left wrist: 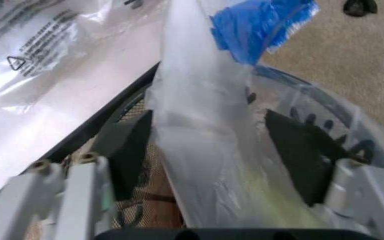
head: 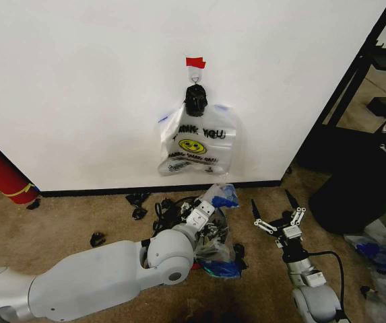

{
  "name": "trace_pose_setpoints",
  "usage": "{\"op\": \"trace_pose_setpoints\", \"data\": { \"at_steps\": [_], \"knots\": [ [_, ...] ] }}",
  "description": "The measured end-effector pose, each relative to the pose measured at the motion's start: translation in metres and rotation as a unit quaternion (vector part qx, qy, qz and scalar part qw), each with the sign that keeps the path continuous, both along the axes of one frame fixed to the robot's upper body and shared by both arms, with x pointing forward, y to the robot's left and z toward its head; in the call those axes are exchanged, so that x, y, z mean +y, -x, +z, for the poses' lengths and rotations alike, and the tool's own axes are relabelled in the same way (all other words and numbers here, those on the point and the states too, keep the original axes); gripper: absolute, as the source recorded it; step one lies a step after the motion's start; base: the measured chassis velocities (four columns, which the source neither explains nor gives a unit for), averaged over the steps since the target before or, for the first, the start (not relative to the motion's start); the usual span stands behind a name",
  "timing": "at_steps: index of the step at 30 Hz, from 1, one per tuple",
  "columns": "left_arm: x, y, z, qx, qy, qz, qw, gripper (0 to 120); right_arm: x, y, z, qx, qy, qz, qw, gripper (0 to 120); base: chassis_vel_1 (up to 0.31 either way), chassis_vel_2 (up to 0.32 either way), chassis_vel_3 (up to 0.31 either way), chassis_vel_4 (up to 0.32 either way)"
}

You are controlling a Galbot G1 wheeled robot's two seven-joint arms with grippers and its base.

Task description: Pick up the garbage bag from the wall and place it over the trash bin.

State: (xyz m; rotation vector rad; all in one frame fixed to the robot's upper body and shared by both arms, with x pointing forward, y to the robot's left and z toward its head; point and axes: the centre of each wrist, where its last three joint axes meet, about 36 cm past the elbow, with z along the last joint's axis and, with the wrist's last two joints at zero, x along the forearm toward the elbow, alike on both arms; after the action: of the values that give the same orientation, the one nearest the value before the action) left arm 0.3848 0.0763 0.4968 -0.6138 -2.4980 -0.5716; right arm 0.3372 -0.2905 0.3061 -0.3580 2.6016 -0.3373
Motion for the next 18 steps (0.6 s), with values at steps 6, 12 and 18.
{"op": "trace_pose_setpoints", "data": {
  "at_steps": [6,12,18],
  "knots": [
    [0.006,-0.008,0.005,0.011,0.022,0.026,0.9994,39,0.002,0.001,0.000,0.000,0.003,0.003,1.000,100,0.000,0.000,0.000,0.000],
    [0.010,-0.009,0.010,0.033,0.037,0.044,0.9978,23,0.003,0.001,-0.002,0.003,0.004,0.005,1.000,100,0.000,0.000,0.000,0.000],
    [0.019,-0.013,0.007,0.047,0.050,0.069,0.9952,0,0.005,0.000,-0.004,0.017,-0.014,0.016,1.000,100,0.000,0.000,0.000,0.000]
  ]
}}
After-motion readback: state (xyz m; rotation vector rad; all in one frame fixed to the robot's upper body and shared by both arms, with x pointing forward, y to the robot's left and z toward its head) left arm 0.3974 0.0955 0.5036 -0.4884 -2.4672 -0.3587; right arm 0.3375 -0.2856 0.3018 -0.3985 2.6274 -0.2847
